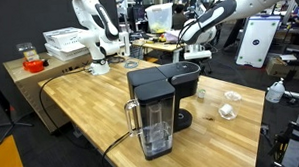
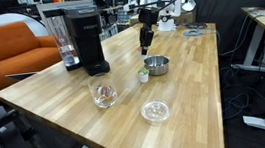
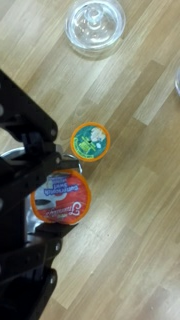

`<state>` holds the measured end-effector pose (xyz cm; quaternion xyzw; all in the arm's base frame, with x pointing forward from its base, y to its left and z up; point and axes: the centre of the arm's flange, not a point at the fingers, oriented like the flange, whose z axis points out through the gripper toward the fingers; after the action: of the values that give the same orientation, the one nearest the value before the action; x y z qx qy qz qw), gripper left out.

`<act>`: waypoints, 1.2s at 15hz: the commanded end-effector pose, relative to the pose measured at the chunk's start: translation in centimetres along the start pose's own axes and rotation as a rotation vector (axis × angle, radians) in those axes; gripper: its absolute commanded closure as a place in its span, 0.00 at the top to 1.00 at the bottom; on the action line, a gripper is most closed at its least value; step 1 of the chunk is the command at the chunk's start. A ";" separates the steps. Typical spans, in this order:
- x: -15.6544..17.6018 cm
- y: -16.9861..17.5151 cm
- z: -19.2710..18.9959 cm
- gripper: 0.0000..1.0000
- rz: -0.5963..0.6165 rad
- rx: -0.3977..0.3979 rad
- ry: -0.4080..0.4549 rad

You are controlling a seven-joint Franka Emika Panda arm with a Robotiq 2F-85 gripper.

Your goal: Take the cup out of the pot and put it on the table

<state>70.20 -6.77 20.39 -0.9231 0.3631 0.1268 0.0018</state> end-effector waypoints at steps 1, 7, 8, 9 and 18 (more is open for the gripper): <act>-3.2 1.8 -0.1 0.24 0.006 0.004 -0.003; -7.8 3.1 2.6 0.24 0.005 -0.031 -0.077; -8.5 3.2 2.8 0.24 0.005 -0.035 -0.083; -9.0 3.3 3.2 0.24 0.004 -0.041 -0.090; -11.7 3.7 5.1 0.24 -0.015 -0.043 -0.146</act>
<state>59.33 -1.21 18.36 -0.9157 0.3440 0.2075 -0.0124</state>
